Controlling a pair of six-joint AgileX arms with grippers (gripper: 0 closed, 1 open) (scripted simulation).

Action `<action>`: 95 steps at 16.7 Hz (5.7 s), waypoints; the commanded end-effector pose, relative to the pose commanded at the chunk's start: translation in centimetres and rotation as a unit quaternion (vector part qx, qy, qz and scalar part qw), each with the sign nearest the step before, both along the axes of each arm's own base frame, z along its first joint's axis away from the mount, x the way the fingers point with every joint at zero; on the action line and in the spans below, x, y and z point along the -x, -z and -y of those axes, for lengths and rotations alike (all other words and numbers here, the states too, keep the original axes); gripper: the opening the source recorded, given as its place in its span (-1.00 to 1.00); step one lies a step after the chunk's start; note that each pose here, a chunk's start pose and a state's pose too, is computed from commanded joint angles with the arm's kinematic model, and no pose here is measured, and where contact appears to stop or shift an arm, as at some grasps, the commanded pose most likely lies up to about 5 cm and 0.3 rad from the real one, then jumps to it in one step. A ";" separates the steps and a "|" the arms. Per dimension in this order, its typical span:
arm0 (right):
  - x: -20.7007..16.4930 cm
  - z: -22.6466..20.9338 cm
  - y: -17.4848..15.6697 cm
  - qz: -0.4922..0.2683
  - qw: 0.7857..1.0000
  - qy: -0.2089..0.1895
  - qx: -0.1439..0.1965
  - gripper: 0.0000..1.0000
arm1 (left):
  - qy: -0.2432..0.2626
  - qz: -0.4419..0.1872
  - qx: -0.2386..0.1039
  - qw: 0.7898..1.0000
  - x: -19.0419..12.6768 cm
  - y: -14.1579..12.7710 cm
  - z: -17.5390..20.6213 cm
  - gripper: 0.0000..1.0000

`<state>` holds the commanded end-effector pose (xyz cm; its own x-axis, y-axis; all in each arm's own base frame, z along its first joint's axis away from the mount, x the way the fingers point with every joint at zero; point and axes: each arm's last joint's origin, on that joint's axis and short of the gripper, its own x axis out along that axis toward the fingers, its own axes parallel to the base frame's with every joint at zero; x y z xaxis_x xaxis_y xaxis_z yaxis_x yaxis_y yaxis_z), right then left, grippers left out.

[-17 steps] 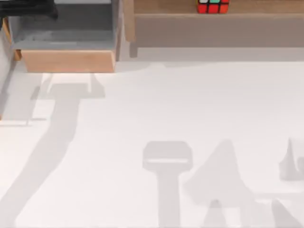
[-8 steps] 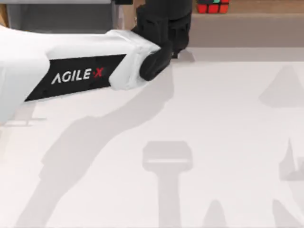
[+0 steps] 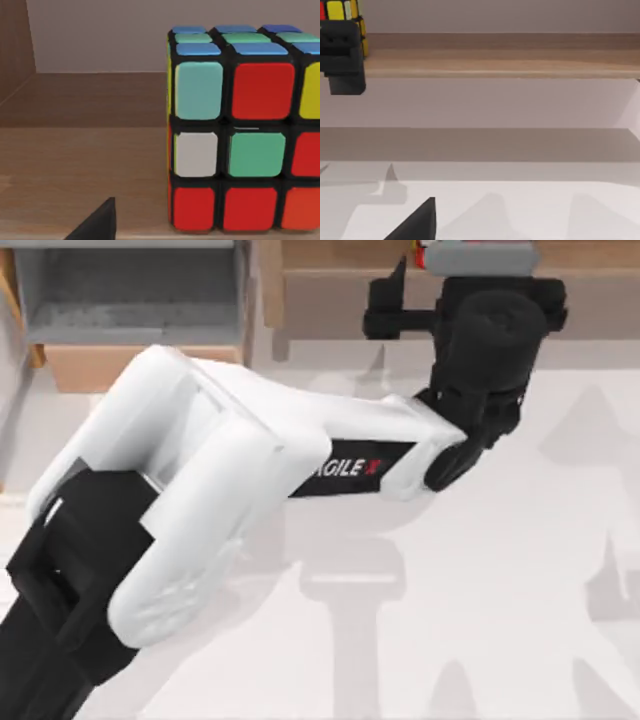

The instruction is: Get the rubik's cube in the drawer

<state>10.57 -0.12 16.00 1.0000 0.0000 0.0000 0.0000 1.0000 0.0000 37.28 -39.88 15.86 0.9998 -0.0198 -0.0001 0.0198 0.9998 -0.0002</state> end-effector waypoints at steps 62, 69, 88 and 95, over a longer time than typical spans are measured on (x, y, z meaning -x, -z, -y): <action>0.0 0.0 0.0 0.000 1.000 0.000 0.000 1.00 | 0.000 -0.020 0.007 1.000 -0.2 -8.4 2.5 -1.00; 0.0 0.0 0.0 0.000 1.000 0.000 0.000 1.00 | -0.064 -0.079 -0.034 0.994 3.9 -19.6 -0.8 -1.00; 0.0 0.0 0.0 0.000 1.000 0.000 0.000 1.00 | -0.354 -0.294 -0.167 0.872 -3.3 -28.2 -32.5 -1.00; 0.0 0.0 0.0 0.000 1.000 0.000 0.000 1.00 | -0.276 -0.498 -0.188 0.800 -8.2 -20.2 -42.5 -1.00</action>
